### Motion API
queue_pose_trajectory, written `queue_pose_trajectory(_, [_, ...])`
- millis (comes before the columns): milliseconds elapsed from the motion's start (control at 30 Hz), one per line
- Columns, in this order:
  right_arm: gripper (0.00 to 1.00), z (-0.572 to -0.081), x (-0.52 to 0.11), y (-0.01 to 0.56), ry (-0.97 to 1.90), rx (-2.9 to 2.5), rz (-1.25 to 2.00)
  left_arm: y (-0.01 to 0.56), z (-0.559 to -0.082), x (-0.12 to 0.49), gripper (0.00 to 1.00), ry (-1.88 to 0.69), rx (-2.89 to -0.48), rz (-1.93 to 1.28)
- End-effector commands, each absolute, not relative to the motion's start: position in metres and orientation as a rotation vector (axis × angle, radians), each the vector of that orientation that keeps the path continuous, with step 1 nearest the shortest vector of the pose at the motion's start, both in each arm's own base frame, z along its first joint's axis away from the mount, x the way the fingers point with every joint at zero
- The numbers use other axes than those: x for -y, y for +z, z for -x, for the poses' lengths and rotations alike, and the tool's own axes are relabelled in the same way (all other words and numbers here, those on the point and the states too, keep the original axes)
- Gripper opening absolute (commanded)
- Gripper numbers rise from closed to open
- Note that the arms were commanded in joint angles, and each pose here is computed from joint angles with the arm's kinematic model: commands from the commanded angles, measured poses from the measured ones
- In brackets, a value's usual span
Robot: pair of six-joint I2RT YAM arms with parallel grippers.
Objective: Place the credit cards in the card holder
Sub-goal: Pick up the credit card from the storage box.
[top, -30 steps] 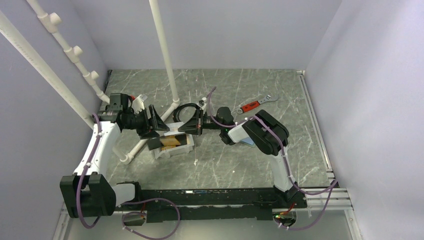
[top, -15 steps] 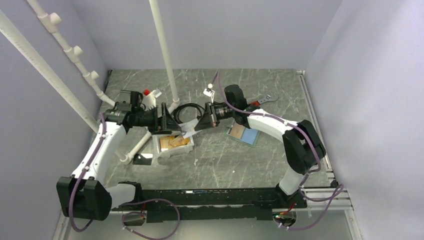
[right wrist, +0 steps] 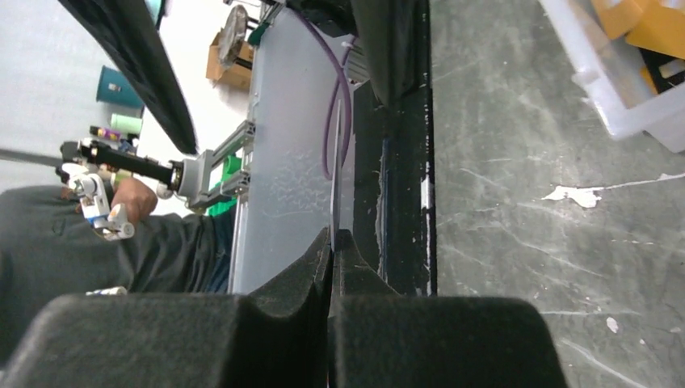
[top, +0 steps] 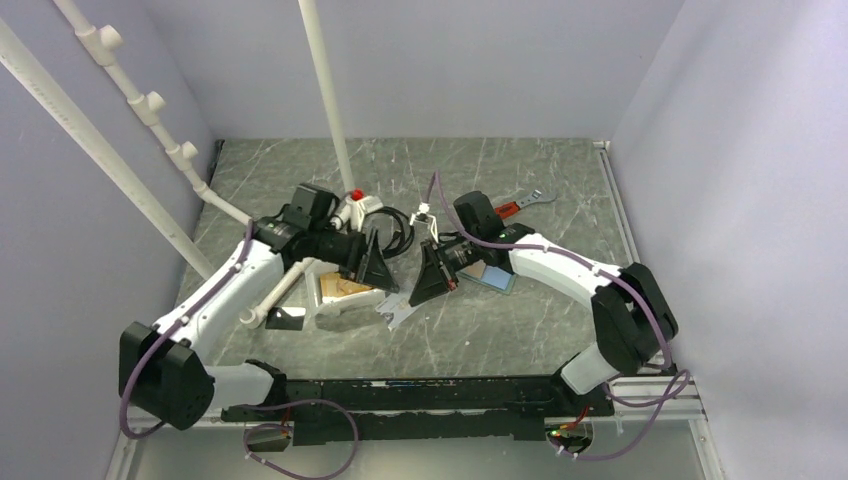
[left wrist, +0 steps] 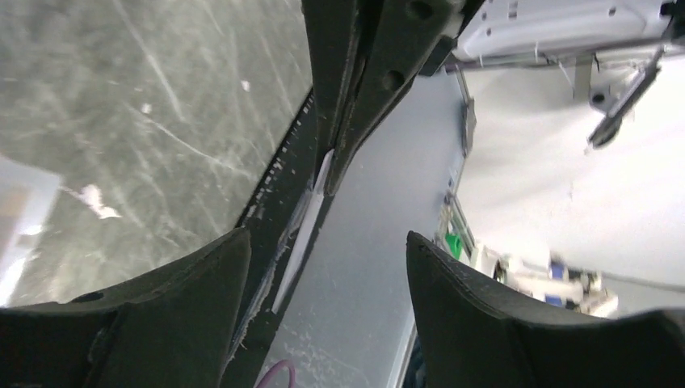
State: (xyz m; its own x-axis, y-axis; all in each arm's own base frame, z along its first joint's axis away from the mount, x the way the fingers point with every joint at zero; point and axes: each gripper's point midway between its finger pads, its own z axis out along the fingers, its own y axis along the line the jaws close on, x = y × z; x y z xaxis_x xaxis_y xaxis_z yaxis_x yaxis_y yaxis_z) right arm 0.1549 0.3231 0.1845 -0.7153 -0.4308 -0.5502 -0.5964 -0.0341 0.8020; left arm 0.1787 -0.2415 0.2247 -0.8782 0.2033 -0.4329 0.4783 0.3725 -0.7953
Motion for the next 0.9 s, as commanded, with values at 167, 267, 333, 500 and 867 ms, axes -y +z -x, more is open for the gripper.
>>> queue_pose_trajectory(167, [0.00,-0.128,-0.309,0.212,1.888,-1.903,1.252,0.226,-0.137,0.279,0.34,-1.676,-2.286,-0.947])
queue_pose_trajectory(267, [0.00,-0.132,-0.309,0.210,1.838,-1.923,1.213,0.226,-0.144,0.277,0.05,-1.583,-2.290,-0.938])
queue_pose_trajectory(333, [0.12,-0.145,-0.310,0.212,1.804,-1.967,1.094,0.234,-0.148,0.278,0.00,-1.561,-2.257,-0.927])
queue_pose_trajectory(500, [0.56,-0.180,-0.296,0.228,1.820,-1.963,0.648,0.262,-0.178,0.288,0.00,-1.480,-2.134,-0.746])
queue_pose_trajectory(867, [0.60,-0.179,-0.283,0.288,1.952,-1.629,0.319,0.307,-0.229,0.318,0.00,-1.618,-1.835,-0.357])
